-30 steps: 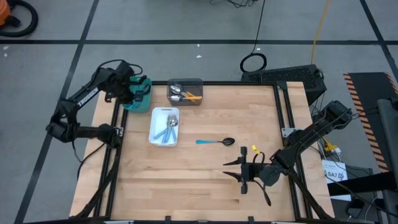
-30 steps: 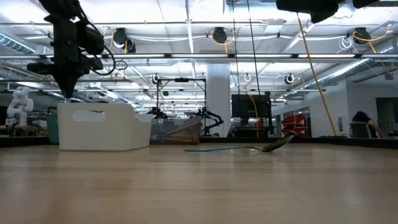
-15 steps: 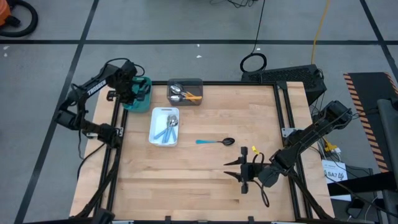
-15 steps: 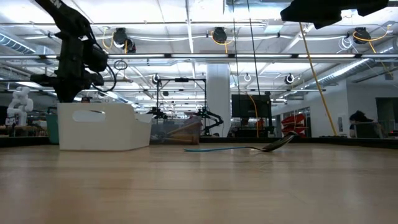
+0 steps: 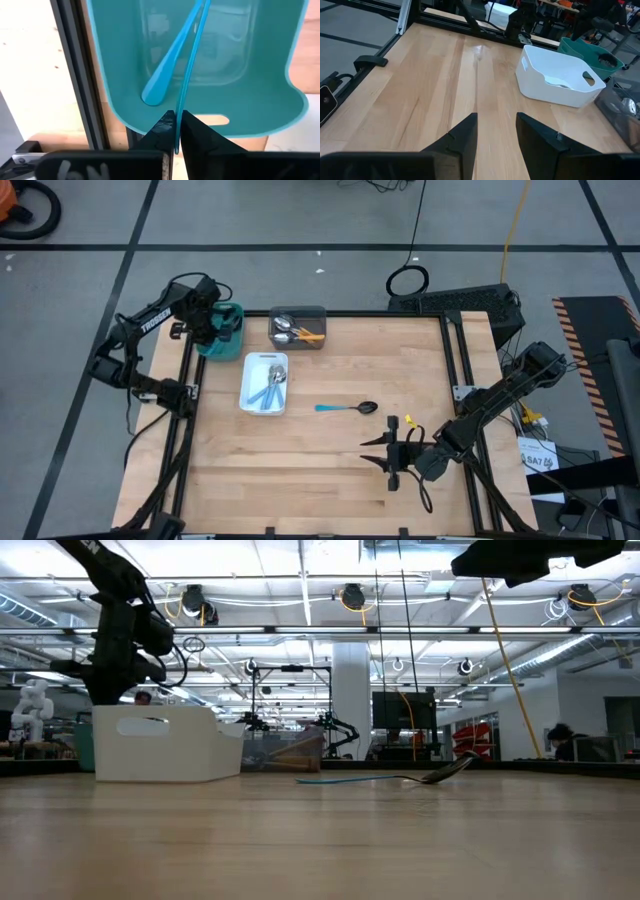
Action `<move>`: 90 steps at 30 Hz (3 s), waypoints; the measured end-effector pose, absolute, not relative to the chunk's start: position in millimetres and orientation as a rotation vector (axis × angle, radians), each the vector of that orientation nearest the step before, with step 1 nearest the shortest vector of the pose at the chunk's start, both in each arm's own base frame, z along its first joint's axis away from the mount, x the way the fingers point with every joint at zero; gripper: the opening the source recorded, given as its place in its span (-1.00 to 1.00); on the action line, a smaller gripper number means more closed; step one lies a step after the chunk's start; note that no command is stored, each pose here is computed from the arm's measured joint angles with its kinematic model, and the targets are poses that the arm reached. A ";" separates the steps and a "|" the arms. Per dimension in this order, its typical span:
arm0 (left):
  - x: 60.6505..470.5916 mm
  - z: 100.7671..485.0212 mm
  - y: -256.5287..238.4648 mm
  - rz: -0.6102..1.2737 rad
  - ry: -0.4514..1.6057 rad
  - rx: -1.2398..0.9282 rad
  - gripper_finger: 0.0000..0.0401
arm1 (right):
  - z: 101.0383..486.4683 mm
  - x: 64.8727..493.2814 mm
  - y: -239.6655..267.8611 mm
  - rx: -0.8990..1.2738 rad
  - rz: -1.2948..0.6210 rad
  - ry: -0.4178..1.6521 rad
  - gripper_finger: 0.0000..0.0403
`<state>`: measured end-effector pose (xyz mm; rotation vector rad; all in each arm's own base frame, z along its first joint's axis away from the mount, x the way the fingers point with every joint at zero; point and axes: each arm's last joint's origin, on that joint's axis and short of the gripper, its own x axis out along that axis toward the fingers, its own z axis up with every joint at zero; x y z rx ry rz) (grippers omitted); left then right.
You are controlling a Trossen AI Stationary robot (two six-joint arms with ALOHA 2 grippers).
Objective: Sort silverware by color (type)
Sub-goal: Put the bottom blue spoon into the green bin, then put the blue spoon into the green bin
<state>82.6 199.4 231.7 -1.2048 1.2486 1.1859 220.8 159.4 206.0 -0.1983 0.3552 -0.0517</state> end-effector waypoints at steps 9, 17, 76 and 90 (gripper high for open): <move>82.5 231.7 199.8 1.200 1.245 -1.201 -0.78 | 206.0 220.9 159.4 -0.198 -0.052 0.355 -0.36; 84.0 231.7 198.0 1.180 1.278 -1.171 -0.77 | 206.1 220.9 159.4 -0.198 -0.052 0.355 -0.36; 293.2 227.4 -0.2 0.298 0.953 -0.065 -0.77 | 194.6 216.5 152.7 -0.131 -0.125 0.457 -0.36; 339.5 193.4 -27.2 0.231 0.777 -0.026 -0.77 | 176.5 216.2 116.6 -0.158 -0.364 0.640 -0.37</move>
